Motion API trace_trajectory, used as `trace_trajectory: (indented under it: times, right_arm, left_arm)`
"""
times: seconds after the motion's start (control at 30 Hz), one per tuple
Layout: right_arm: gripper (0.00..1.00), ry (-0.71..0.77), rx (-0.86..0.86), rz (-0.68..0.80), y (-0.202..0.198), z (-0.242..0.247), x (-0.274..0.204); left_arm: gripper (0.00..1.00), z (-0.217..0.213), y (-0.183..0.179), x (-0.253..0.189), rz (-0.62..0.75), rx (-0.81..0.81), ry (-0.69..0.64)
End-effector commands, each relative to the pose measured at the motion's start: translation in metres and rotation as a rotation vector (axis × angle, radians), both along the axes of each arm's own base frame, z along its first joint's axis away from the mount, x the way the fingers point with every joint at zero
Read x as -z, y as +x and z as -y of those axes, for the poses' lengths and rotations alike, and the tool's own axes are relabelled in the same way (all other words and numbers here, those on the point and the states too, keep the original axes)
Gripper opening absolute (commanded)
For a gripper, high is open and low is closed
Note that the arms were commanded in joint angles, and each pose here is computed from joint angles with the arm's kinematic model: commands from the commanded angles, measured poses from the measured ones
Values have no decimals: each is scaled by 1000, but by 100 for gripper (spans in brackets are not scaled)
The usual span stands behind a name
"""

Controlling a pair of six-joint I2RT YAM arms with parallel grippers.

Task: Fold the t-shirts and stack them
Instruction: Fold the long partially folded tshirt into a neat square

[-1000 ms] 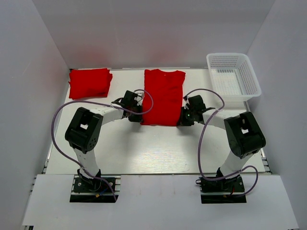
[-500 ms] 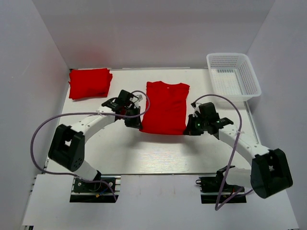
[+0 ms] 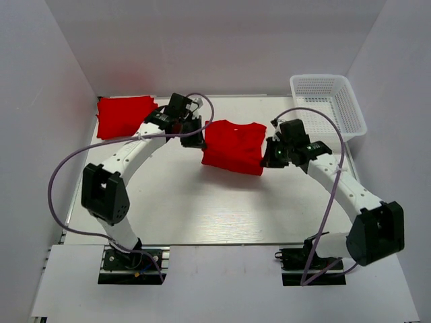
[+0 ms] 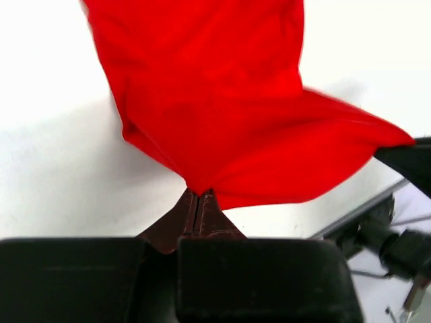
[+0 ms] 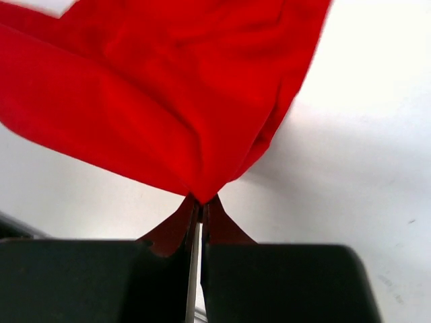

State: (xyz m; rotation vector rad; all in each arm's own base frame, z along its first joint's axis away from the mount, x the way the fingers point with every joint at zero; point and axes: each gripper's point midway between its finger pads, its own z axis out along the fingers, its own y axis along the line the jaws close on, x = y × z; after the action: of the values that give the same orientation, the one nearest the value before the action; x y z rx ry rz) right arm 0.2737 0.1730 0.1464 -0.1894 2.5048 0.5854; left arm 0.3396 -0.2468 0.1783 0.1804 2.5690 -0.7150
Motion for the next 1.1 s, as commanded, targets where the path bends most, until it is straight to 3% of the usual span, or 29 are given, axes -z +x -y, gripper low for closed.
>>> trace_trajectory:
  times: [0.0,0.23,0.4,1.07]
  right_arm:
    - [0,-68,69,72,36,12,-18]
    - [0,-102,110,124,97,20,-29]
    - [0,-72,98,117,127,22,-32]
    - [0,59,7,123,217,16,-6]
  left_arm:
    - [0,3,45,-13,69,-72,23]
    - [0,11,114,-24,125,-123,69]
    - [0,7,143,-24,150,-134,62]
    - [0,24,228,12,315,-93,-75]
